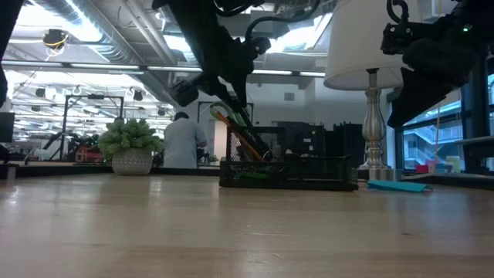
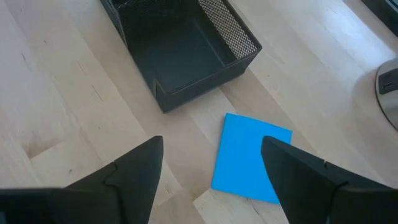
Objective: Pick and place office supplies into organizer
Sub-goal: Put the black pen into the black organizer, then put the blue sticky notes into the black organizer
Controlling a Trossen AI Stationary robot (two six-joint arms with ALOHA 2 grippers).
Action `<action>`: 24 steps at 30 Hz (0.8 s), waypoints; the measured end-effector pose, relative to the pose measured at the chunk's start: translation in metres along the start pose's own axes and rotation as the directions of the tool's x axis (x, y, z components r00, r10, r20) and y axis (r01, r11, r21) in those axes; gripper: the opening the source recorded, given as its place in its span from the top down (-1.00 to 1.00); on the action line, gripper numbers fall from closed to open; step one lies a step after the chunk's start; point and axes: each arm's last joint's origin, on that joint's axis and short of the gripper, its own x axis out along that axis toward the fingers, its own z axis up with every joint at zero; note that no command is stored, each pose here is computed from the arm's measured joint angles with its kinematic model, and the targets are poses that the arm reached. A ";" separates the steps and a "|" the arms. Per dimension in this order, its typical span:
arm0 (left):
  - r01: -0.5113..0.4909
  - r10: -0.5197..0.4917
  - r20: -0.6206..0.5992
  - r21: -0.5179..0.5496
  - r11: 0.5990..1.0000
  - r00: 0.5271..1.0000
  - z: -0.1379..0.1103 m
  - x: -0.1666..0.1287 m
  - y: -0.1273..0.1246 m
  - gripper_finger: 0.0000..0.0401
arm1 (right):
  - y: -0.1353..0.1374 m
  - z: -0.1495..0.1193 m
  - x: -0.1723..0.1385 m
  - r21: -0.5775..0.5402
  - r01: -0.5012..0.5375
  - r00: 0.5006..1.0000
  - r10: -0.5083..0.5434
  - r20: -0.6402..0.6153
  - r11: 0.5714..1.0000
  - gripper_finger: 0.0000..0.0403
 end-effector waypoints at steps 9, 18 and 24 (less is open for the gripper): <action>-0.022 0.022 0.001 -0.081 0.996 1.000 0.001 0.000 0.003 0.38 | 0.000 0.000 0.000 0.000 0.000 1.000 0.000 0.000 1.000 -0.37; -0.113 0.089 -0.098 -0.272 0.956 0.991 -0.007 -0.014 0.008 0.36 | 0.001 -0.001 0.000 0.118 -0.017 0.999 0.020 -0.030 0.993 -0.37; -0.034 0.115 0.090 -0.627 0.778 0.989 -0.024 -0.043 0.018 0.38 | -0.006 0.003 0.007 0.307 -0.010 0.987 0.058 -0.148 0.952 -0.37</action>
